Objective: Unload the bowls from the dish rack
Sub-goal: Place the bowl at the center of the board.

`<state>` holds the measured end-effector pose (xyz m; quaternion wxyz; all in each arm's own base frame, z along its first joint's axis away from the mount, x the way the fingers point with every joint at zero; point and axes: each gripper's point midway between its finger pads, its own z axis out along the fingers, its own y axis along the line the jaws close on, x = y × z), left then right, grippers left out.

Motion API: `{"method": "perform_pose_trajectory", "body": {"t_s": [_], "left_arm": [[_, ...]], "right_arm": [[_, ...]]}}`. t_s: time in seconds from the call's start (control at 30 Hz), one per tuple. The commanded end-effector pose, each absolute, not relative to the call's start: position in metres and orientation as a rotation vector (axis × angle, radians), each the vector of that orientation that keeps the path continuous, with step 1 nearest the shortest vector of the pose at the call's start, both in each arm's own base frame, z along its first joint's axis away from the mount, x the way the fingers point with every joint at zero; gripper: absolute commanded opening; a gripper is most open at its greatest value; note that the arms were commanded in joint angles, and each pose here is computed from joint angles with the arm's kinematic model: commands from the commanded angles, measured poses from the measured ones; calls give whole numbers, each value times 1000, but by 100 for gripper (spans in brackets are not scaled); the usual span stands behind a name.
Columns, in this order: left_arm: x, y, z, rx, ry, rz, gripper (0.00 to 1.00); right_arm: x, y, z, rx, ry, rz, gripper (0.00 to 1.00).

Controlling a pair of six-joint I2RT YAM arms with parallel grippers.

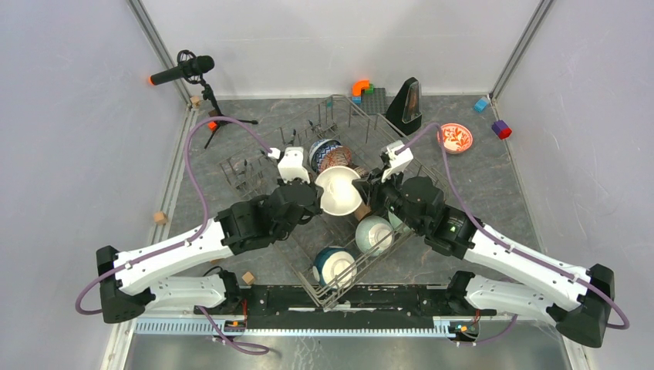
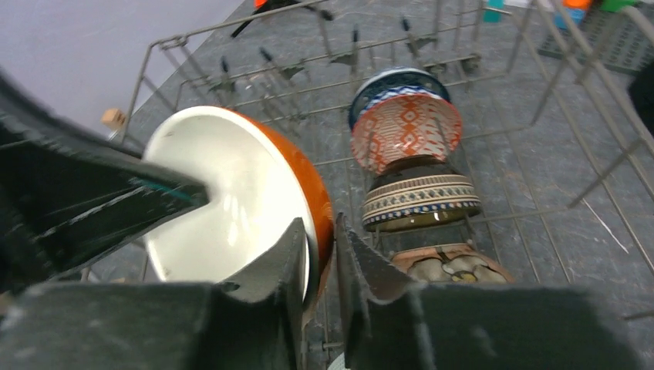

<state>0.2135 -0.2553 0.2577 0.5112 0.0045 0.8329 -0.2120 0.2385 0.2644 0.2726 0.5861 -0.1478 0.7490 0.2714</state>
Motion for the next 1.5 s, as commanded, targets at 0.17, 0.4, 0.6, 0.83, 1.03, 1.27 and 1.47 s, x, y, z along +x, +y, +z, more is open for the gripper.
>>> {"method": "perform_pose_trajectory", "body": {"t_s": [0.17,0.4,0.6,0.83,1.03,1.27,1.47], "left_arm": [[212,-254,274,-18,1956,-567,2],[214,-248,280,-48,1949,-543,2],[216,-249,281,-56,1950,-531,2],[214,-253,286,-60,1947,-567,2],[211,-253,291,-47,1938,-604,12],[205,-227,309,-46,1889,-597,99],[200,-176,336,-67,1781,-526,100]], "right_arm": [[241,260,296,-457,1789,530,49],[242,258,291,-574,1886,412,46],[239,263,281,-639,1926,406,40],[241,264,265,-671,1963,368,25],[244,259,282,-624,1931,362,0],[264,223,341,-479,1866,202,0],[301,159,418,-169,1759,71,0]]}}
